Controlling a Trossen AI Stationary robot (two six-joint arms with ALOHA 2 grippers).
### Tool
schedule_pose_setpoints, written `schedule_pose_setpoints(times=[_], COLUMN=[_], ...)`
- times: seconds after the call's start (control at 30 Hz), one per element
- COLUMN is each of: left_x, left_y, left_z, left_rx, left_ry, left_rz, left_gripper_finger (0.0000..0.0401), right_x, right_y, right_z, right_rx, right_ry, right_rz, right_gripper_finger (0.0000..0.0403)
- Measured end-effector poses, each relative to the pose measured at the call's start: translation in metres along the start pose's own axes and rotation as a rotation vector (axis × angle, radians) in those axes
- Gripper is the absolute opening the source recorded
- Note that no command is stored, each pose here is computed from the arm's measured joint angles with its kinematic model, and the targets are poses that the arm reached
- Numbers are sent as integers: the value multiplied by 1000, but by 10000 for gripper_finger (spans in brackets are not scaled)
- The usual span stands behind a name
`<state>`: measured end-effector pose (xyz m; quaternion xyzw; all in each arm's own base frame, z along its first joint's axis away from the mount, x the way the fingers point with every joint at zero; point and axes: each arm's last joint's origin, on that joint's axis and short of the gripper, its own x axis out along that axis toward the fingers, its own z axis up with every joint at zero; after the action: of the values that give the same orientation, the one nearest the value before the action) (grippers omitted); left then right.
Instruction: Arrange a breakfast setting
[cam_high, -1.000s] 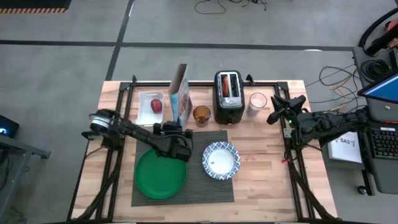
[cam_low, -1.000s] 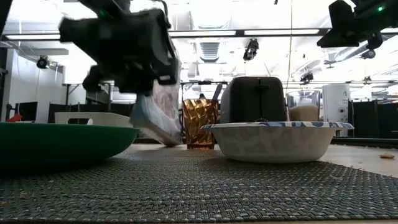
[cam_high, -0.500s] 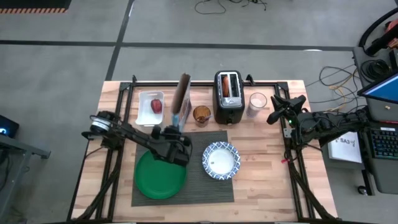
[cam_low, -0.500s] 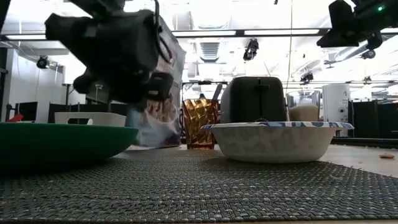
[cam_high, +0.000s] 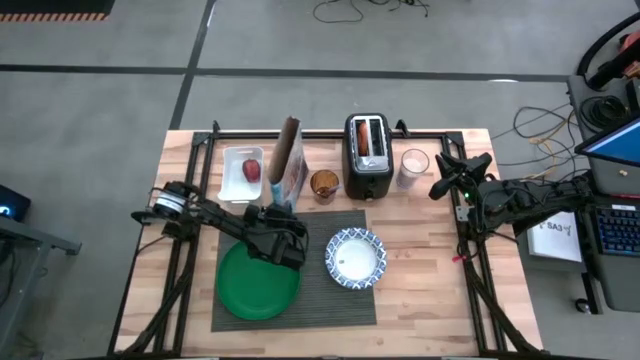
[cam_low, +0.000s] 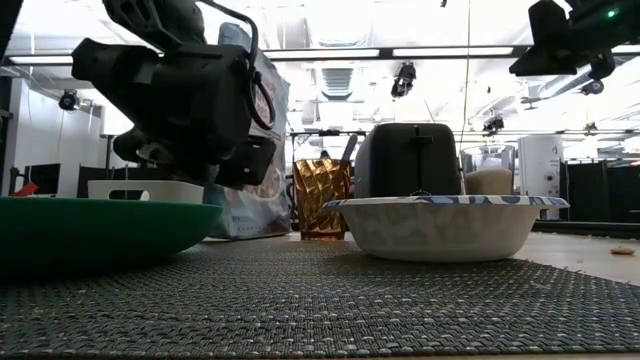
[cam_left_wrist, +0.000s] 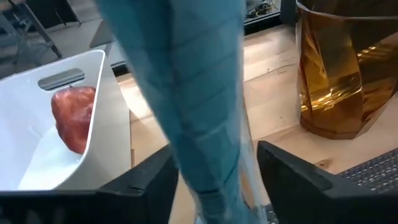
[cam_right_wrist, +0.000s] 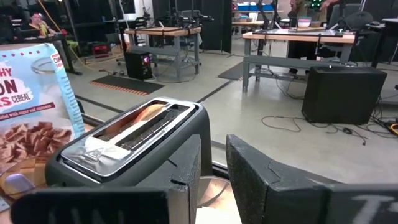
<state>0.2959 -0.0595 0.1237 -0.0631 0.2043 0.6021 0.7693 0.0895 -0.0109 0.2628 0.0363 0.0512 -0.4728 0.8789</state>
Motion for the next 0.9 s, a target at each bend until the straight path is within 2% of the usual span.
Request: schedule_pose_setpoints(times=[0.1,0.23,0.43,0.67,0.9], left_x=[3,9,15,20,33], left_y=[1,6,8,5,9], left_z=[1,-2,-11,-18,-18], left_rx=[7,4,-55,-53,-72], left_ry=[-16,-25,-49,-74,-70], left_rz=[11,30,9,-27,7], left_gripper_finger=[223,224,211,196,163], right_x=[0,0,0,0,0], right_y=[0,0,0,0,0], right_z=[0,0,0,0,0], right_rx=[0,0,0,0,0], right_ry=[0,0,0,0,0], right_rz=[0,0,0,0,0], right_gripper_finger=[68,68,68,68,68])
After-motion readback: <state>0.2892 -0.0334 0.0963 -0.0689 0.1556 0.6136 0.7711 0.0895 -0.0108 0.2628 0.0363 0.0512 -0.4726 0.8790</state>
